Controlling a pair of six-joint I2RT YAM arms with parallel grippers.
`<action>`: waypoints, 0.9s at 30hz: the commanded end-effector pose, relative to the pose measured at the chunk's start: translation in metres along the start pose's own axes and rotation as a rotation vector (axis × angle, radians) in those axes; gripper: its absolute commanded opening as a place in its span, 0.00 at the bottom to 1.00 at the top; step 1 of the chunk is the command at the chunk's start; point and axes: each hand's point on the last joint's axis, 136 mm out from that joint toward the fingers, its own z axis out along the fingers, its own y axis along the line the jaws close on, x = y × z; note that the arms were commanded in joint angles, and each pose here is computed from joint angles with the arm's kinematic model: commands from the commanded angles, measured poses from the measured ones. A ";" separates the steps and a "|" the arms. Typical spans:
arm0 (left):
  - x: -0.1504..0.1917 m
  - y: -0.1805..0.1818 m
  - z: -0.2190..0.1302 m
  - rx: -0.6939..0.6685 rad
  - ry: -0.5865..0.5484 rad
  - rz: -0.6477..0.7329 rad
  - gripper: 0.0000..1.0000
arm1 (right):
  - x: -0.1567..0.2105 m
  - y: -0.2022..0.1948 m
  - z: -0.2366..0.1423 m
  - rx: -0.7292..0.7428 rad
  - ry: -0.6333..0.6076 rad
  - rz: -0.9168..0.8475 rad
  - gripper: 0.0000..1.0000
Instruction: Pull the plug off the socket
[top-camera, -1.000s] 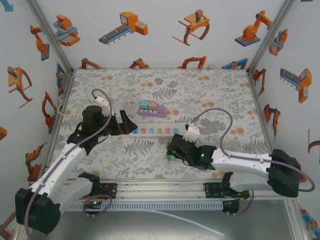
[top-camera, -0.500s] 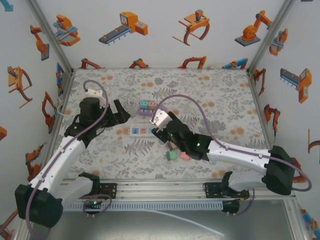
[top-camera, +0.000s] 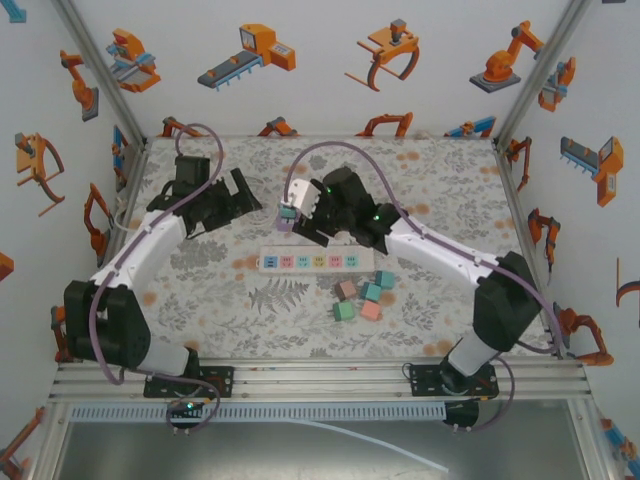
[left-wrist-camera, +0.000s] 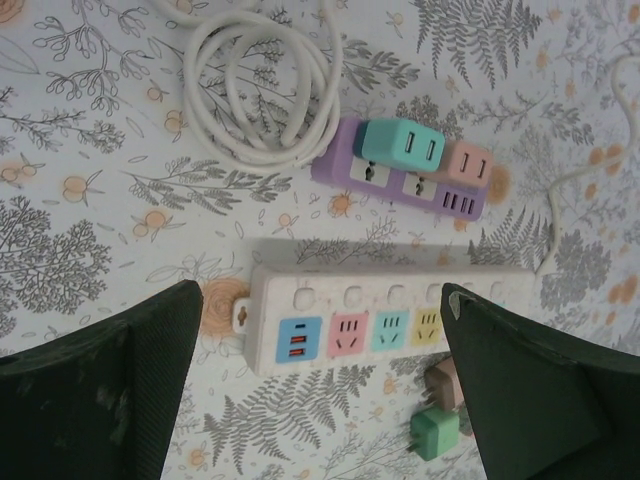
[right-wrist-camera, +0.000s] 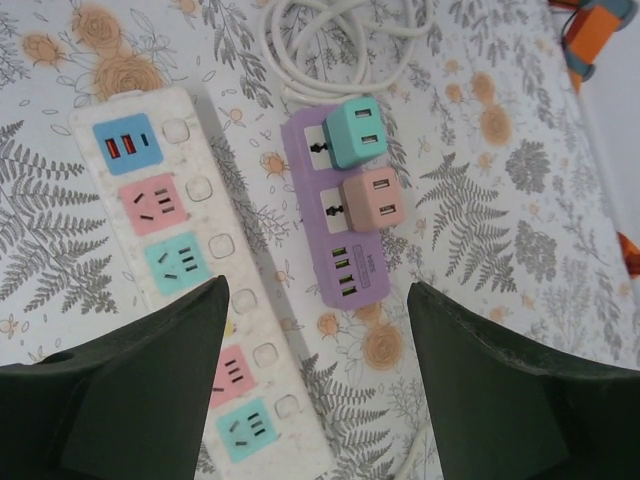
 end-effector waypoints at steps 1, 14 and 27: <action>0.000 0.001 0.016 -0.019 0.049 -0.052 0.95 | -0.002 -0.005 0.006 -0.111 0.010 0.029 0.67; 0.006 0.013 0.084 -0.112 0.225 -0.095 0.91 | 0.022 -0.052 0.070 -0.176 0.074 0.113 0.66; 0.027 0.017 0.118 -0.103 0.334 -0.099 0.85 | 0.049 -0.050 0.116 -0.243 0.135 0.089 0.62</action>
